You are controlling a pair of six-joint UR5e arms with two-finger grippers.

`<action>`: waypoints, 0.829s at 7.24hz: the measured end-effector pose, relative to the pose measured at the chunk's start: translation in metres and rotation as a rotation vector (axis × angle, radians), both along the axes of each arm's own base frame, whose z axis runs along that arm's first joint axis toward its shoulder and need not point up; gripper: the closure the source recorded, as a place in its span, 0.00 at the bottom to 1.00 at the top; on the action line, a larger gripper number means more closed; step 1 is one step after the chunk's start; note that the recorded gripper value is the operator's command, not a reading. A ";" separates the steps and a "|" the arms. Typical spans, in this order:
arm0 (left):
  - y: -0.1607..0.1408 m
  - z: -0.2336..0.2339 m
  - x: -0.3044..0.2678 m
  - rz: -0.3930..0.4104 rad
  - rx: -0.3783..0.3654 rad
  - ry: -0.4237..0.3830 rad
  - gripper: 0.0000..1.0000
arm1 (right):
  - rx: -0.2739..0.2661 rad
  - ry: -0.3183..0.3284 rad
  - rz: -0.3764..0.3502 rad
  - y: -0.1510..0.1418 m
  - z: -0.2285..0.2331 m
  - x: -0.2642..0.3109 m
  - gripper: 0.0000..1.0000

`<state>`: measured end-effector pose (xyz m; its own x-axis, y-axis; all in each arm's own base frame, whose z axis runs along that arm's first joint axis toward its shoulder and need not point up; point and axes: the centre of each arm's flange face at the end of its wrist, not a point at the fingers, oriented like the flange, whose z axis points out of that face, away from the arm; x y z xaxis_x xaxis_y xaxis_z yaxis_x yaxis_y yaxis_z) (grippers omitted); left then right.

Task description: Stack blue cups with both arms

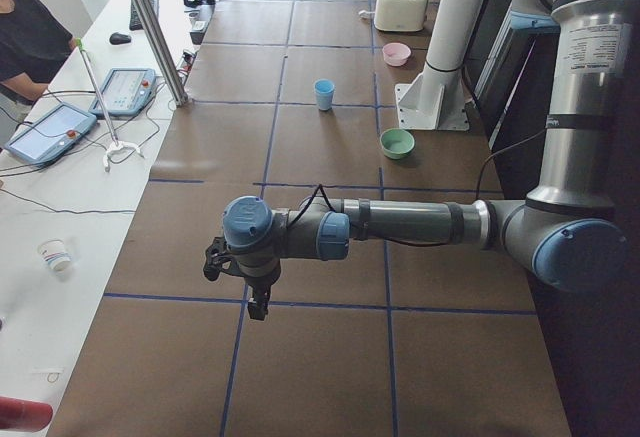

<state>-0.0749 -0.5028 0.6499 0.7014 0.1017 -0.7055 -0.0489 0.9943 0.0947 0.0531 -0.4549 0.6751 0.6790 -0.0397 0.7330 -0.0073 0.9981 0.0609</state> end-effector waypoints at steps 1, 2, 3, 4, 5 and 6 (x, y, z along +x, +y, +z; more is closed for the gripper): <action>0.000 0.002 0.001 0.002 -0.004 -0.003 0.00 | 0.001 0.000 0.000 0.000 0.000 0.000 0.00; 0.001 0.003 0.001 0.003 -0.007 -0.004 0.00 | 0.000 0.001 0.000 0.000 0.000 0.000 0.00; 0.002 0.004 0.001 0.003 -0.009 -0.005 0.00 | -0.003 0.001 0.000 0.000 0.001 0.000 0.00; 0.002 0.006 0.002 0.004 -0.011 -0.005 0.00 | -0.004 0.001 0.001 0.000 0.001 0.001 0.00; 0.002 0.006 0.002 0.004 -0.013 -0.005 0.00 | -0.009 -0.001 0.007 -0.001 0.000 0.003 0.00; 0.003 0.007 0.002 0.003 -0.014 -0.005 0.00 | -0.027 -0.003 0.020 -0.001 -0.001 0.009 0.00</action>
